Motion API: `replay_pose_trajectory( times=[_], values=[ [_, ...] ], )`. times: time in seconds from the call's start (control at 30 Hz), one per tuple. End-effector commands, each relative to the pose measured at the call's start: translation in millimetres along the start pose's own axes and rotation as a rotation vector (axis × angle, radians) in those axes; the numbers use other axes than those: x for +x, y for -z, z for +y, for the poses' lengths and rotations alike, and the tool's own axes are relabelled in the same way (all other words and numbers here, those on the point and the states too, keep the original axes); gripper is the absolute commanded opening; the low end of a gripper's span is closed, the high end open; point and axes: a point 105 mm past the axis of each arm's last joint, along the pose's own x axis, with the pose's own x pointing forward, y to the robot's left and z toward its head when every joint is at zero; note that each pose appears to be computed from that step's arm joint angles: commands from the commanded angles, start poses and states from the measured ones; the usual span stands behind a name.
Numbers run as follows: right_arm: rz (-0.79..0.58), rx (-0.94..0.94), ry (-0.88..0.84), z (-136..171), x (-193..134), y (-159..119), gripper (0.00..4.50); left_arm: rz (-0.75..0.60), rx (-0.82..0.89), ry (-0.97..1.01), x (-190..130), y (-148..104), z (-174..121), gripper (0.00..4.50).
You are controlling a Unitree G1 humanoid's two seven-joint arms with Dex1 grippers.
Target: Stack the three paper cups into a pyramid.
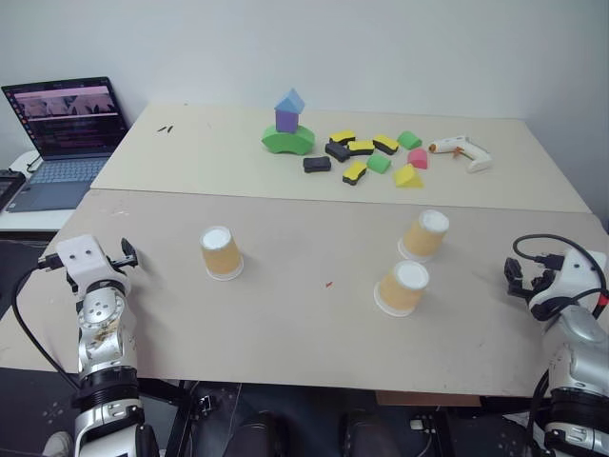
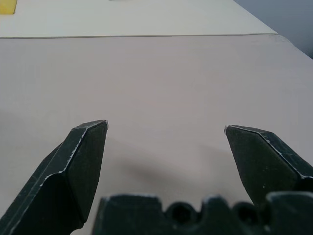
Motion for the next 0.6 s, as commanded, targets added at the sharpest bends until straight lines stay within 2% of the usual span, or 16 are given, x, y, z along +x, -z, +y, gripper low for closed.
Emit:
replay_pose_trajectory(
  times=[0.03,0.07,0.1,0.17,0.27,0.33,0.4,0.47,0.5,0.57,0.6],
  values=[
    [-0.072,-0.011,0.001,-0.5,1.7,-18.7,4.50,-0.036,-0.013,0.002,4.1,-11.5,1.2,4.41],
    [-0.074,-0.014,-0.003,1.2,2.8,-19.2,4.50,-0.014,-0.050,0.014,6.8,-8.5,-1.7,4.41],
    [-0.073,-0.016,-0.008,3.0,4.2,-19.1,4.50,-0.003,-0.165,0.037,17.1,-16.2,-8.0,4.41],
    [-0.069,-0.019,-0.017,5.2,6.3,-18.2,4.50,-0.044,-0.299,0.159,35.0,-49.6,-31.5,4.41],
    [-0.065,-0.026,-0.024,6.2,7.5,-18.0,4.50,-0.134,-0.354,0.339,39.5,-93.3,-58.6,4.41],
    [-0.067,-0.028,-0.018,3.9,8.4,-19.2,4.50,-0.279,-0.354,0.615,18.1,-153.9,-92.2,4.41],
    [-0.069,-0.028,-0.012,2.1,8.6,-19.5,4.50,-0.368,-0.322,0.854,-14.3,-190.0,-115.5,4.41],
    [-0.069,-0.028,-0.012,2.3,8.2,-19.0,4.50,-0.369,-0.269,1.115,-54.6,-198.3,-136.5,4.41],
    [-0.068,-0.029,-0.014,2.7,7.8,-18.6,4.50,-0.355,-0.185,1.276,-81.9,-192.4,-146.7,4.41],
    [-0.068,-0.034,-0.018,2.6,7.4,-18.9,4.50,-0.257,0.037,1.520,-124.6,-159.9,-156.9,4.41],
    [-0.068,-0.037,-0.020,1.9,7.2,-19.6,4.50,-0.211,0.122,1.581,-135.5,-145.0,-156.7,4.41]
  ],
)
